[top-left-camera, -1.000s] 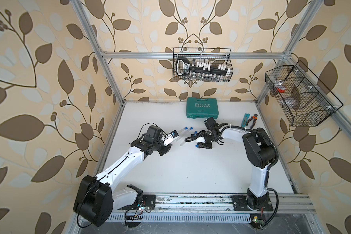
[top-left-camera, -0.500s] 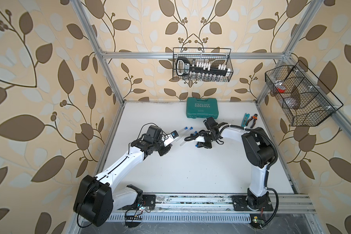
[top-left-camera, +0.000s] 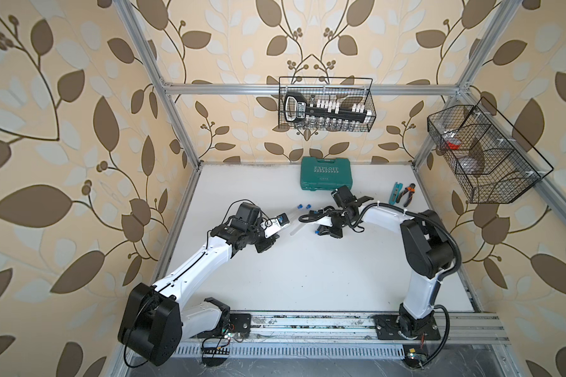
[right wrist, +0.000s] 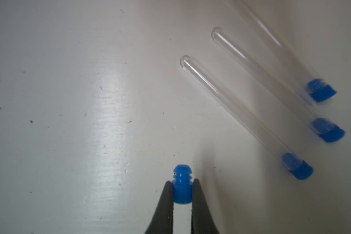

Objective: Insert stoppers into test tubes
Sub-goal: Pick up the stopper from the center of the board, then insert the stopper into the test tube.

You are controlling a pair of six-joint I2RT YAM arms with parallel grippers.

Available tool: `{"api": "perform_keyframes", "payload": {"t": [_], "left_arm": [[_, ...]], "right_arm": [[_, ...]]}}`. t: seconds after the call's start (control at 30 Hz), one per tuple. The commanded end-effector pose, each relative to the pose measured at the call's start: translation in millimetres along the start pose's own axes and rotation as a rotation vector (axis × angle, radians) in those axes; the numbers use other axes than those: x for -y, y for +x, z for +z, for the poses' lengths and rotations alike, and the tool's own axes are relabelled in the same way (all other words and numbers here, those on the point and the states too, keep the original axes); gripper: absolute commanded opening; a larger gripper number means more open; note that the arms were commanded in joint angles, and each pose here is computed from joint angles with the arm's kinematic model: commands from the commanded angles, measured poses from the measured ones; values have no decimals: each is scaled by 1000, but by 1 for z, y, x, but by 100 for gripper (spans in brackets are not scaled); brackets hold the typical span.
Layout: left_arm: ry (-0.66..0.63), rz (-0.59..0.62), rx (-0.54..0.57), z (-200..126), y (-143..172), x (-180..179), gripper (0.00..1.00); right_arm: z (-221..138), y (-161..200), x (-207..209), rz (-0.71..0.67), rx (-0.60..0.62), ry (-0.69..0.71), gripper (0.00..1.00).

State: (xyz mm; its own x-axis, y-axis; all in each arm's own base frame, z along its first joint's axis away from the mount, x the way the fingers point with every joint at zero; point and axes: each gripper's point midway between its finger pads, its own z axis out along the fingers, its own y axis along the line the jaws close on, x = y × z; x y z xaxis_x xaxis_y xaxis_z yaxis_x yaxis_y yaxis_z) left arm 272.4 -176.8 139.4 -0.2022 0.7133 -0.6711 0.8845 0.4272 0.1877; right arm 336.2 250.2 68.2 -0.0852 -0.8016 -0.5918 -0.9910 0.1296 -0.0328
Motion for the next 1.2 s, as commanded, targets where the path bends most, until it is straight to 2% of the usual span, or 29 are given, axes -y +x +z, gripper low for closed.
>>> {"api": "perform_keyframes", "payload": {"t": [0.0,0.17,0.33,0.6,0.93,1.17], "left_arm": [[26,103,69,-7,-16,8,0],[16,224,41,-2,-19,12,0],[-41,442,-25,9,-14,19,0],[-105,683,48,11,-28,36,0],[-107,733,66,10,-29,41,0],[-117,747,63,12,-31,41,0]], "right_arm": [[-31,-30,-29,76,139,-35,11],[-63,-43,-62,134,191,-45,9],[-86,-60,-93,172,238,-79,8],[-79,-70,-127,199,168,-151,8],[-73,-86,-125,234,161,-159,7],[-75,-95,-124,237,200,-166,8]]}}
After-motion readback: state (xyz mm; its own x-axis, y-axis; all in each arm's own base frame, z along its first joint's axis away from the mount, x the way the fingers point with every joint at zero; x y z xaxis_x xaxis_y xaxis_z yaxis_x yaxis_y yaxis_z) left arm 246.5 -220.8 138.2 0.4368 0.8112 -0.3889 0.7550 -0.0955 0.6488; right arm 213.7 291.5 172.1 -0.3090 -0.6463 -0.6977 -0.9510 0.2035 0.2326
